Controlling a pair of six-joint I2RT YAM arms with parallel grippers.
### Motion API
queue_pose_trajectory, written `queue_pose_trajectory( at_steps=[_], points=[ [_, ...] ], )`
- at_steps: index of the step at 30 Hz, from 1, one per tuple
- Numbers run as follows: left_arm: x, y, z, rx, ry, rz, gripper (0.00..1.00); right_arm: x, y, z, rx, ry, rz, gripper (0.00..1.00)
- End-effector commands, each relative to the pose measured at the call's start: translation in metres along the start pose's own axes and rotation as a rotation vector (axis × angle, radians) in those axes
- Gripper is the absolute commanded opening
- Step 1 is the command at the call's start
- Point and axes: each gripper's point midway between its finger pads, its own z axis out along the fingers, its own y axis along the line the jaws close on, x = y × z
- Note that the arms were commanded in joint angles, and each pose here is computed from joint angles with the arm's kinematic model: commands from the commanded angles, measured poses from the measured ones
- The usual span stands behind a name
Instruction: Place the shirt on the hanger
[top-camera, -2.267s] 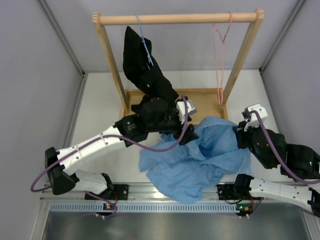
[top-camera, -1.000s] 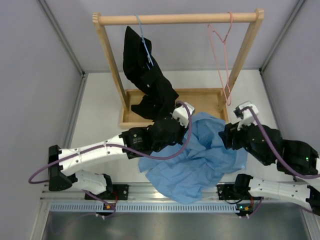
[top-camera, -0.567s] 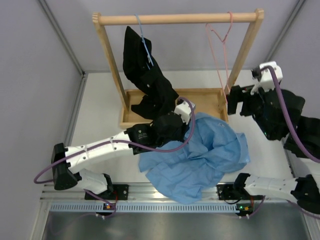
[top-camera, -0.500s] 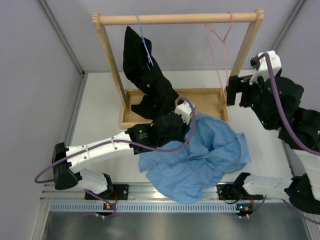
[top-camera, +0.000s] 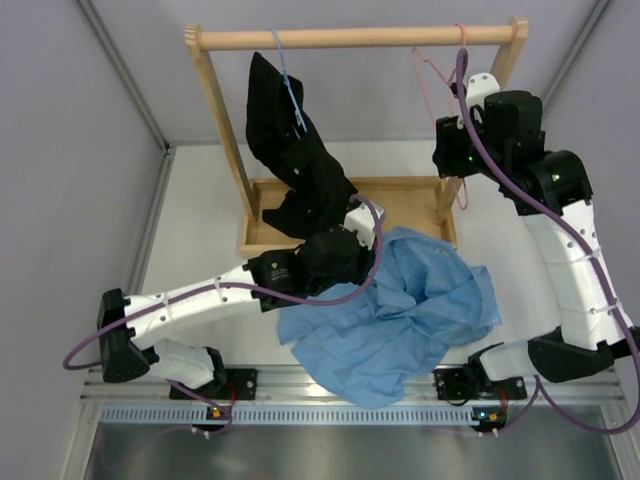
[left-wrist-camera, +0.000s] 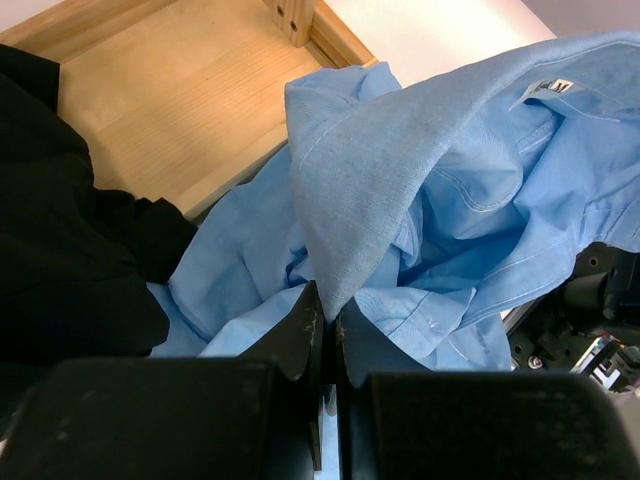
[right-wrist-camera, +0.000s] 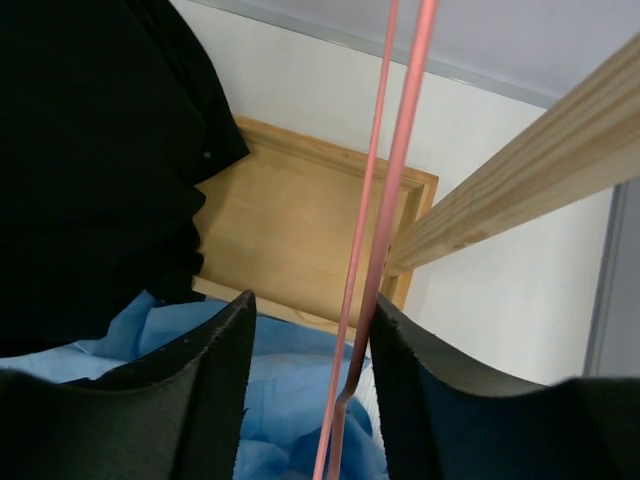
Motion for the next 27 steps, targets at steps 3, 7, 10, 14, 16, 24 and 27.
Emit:
queue_pose_trajectory(
  at_steps=[3, 7, 10, 14, 16, 24, 27],
  points=[
    [-0.021, -0.006, -0.007, 0.033, -0.084, -0.03, 0.0, -0.015, 0.007, 0.004, -0.076, -0.053, 0.001, 0.33],
    [-0.02, -0.004, -0.006, 0.02, -0.09, -0.029, 0.0, -0.012, 0.006, 0.012, -0.071, -0.039, 0.006, 0.16],
    [-0.023, 0.0, -0.008, 0.0, -0.102, -0.033, 0.0, -0.011, 0.003, 0.011, -0.054, -0.067, 0.02, 0.04],
    [-0.026, 0.004, -0.01, -0.02, -0.115, -0.045, 0.0, -0.014, -0.001, 0.005, -0.021, -0.101, 0.078, 0.0],
    [-0.027, 0.005, -0.01, -0.024, -0.118, -0.048, 0.0, -0.022, -0.007, -0.004, 0.011, -0.14, 0.101, 0.0],
    [-0.027, 0.004, -0.007, -0.024, -0.124, -0.063, 0.0, -0.052, -0.013, -0.031, 0.025, -0.254, 0.185, 0.0],
    [-0.025, 0.003, -0.006, -0.022, -0.121, -0.063, 0.0, -0.061, -0.011, -0.039, 0.004, -0.282, 0.18, 0.0]
  ],
)
